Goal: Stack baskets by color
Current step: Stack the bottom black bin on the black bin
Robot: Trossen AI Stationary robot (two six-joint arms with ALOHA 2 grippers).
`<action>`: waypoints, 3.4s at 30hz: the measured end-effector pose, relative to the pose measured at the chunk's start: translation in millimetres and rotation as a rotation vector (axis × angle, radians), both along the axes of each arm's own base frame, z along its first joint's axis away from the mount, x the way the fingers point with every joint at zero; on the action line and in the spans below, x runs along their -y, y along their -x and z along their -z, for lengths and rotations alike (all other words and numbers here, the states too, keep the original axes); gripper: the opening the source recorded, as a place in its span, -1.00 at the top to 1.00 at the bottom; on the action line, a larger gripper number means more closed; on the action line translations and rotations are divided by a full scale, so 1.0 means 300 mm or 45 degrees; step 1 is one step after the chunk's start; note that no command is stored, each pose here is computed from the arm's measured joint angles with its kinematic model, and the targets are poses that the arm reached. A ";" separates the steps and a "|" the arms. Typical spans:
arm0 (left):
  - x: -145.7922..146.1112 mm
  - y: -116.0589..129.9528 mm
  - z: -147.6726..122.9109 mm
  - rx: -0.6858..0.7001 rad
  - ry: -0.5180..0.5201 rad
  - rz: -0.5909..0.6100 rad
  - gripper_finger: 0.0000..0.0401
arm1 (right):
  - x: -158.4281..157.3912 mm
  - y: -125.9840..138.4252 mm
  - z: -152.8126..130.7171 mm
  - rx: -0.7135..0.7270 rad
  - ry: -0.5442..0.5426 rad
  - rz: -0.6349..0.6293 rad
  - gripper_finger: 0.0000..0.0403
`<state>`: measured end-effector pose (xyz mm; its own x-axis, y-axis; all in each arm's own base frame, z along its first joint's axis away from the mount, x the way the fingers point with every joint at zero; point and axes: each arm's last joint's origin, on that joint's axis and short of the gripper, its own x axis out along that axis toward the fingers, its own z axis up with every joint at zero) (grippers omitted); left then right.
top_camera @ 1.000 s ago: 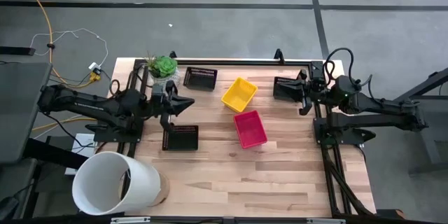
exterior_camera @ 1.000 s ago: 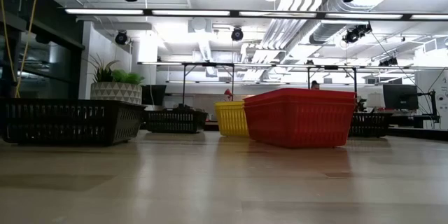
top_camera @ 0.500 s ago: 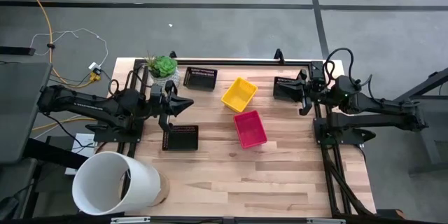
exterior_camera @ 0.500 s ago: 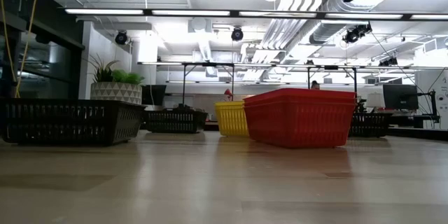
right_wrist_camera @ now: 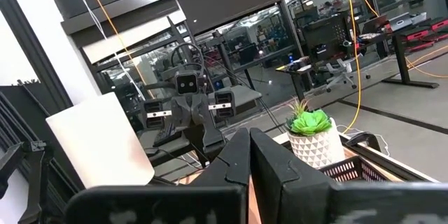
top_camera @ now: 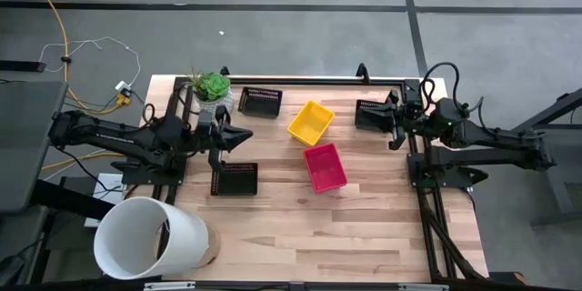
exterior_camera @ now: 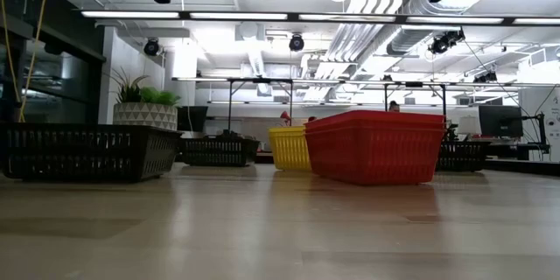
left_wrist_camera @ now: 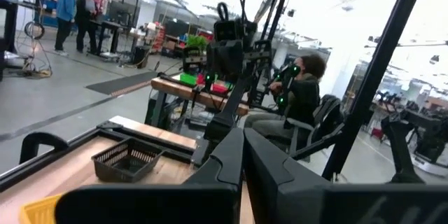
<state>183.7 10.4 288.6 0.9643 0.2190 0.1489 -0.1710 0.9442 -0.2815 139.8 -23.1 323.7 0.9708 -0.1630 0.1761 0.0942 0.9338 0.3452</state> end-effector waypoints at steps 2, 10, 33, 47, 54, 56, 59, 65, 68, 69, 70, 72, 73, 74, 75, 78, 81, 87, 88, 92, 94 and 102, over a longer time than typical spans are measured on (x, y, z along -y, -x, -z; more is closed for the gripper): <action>0.000 -0.001 0.005 -0.021 0.002 0.000 1.00 | 0.000 0.000 0.000 0.000 0.000 0.000 1.00; 0.000 -0.001 0.009 -0.035 0.002 -0.002 1.00 | 0.000 0.000 0.000 0.000 0.000 0.000 1.00; -0.002 -0.002 0.017 -0.087 -0.047 -0.039 0.80 | 0.000 0.000 0.000 0.000 0.000 0.000 1.00; 0.000 0.016 -0.077 -0.587 -0.081 -0.005 0.08 | 0.000 0.000 0.000 0.000 0.000 0.001 1.00; 0.012 0.040 0.010 -1.096 0.060 0.071 -0.14 | 0.000 0.000 0.004 -0.015 -0.002 0.001 1.00; 0.019 0.040 0.055 -1.250 0.085 0.082 -0.16 | 0.000 -0.001 0.006 -0.023 -0.003 0.001 1.00; 0.024 0.027 0.127 -1.439 0.099 0.080 -0.16 | 0.000 -0.001 0.007 -0.027 -0.004 0.001 1.00; 0.009 -0.045 0.238 -1.675 0.050 0.028 -0.16 | 0.000 -0.001 0.007 -0.029 -0.005 0.001 1.00; -0.007 -0.086 0.283 -1.737 0.020 0.048 -0.16 | 0.000 -0.001 0.007 -0.029 -0.005 0.001 1.00; -0.011 -0.097 0.298 -1.758 0.018 0.083 -0.16 | 0.000 -0.001 0.008 -0.029 -0.004 0.001 1.00; -0.015 -0.109 0.314 -1.779 0.020 0.126 -0.16 | 0.000 -0.001 0.008 -0.030 -0.005 0.001 1.00; -0.024 -0.122 0.345 -1.836 0.030 0.200 -0.16 | 0.000 -0.001 0.008 -0.029 -0.005 0.001 1.00; -0.028 -0.128 0.359 -1.862 0.022 0.213 -0.16 | 0.000 -0.001 0.008 -0.029 -0.005 0.001 1.00; -0.034 -0.132 0.373 -1.890 0.016 0.219 -0.16 | 0.000 -0.001 0.008 -0.030 -0.005 0.001 1.00; -0.040 -0.135 0.386 -1.919 0.013 0.214 -0.16 | 0.000 -0.001 0.008 -0.031 -0.005 0.000 1.00; -0.057 -0.146 0.417 -1.969 0.020 0.198 -0.16 | 0.000 -0.001 0.008 -0.032 -0.008 0.000 1.00; -0.070 -0.150 0.440 -2.011 0.040 0.185 -0.15 | 0.000 -0.001 0.009 -0.032 -0.008 0.000 1.00; -0.073 -0.151 0.454 -2.041 0.059 0.204 0.18 | 0.000 -0.001 0.009 -0.033 -0.006 0.001 1.00; -0.073 -0.151 0.454 -2.039 0.056 0.205 0.29 | 0.000 -0.001 0.009 -0.033 -0.006 0.000 1.00; -0.073 -0.151 0.454 -2.039 0.056 0.207 0.81 | 0.000 -0.001 0.009 -0.034 -0.006 0.000 1.00; -0.073 -0.151 0.453 -2.036 0.067 0.205 0.94 | 0.000 -0.001 0.009 -0.035 -0.006 0.001 1.00; -0.112 -0.240 0.320 -1.864 0.000 0.136 0.99 | 0.000 -0.001 0.010 -0.038 -0.007 0.001 1.00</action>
